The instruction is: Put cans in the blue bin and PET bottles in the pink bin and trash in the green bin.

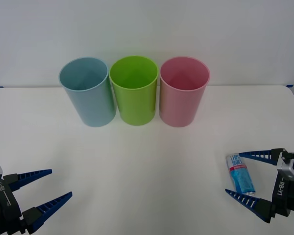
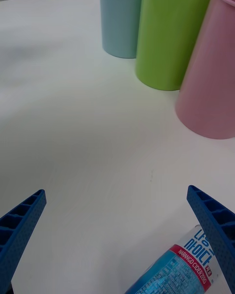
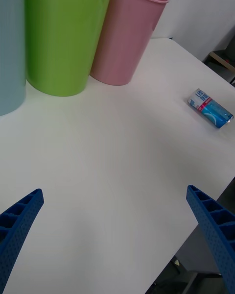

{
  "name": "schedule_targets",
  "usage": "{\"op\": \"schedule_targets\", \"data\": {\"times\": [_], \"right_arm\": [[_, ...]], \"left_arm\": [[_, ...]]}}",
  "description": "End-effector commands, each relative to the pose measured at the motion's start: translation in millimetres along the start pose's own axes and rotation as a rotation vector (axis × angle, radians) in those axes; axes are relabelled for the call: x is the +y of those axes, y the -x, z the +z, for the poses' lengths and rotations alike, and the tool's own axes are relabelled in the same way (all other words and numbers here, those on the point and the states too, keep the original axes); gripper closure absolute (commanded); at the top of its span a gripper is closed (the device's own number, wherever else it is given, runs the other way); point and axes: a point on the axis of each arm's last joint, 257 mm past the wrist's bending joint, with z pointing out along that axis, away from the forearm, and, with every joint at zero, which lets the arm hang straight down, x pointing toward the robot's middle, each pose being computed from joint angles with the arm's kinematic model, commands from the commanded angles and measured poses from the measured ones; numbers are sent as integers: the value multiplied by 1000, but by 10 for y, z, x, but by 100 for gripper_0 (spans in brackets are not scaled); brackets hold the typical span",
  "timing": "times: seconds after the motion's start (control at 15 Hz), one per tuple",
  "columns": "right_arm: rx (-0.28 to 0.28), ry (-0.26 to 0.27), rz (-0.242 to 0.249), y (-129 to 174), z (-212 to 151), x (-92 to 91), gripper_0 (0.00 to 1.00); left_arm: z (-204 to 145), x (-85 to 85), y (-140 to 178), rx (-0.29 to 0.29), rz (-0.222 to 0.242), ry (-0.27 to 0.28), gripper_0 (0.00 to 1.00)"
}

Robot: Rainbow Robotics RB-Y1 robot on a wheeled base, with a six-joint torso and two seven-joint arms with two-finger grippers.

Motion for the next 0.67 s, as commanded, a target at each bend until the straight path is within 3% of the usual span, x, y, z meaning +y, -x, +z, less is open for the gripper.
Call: {"op": "schedule_targets", "data": {"times": [0.07, 0.67], "right_arm": [[0, 0, 0, 0, 0, 0, 0], [0, 0, 0, 0, 0, 0, 0]], "left_arm": [[0, 0, 0, 0, 0, 0, 0], [0, 0, 0, 0, 0, 0, 0]]}}
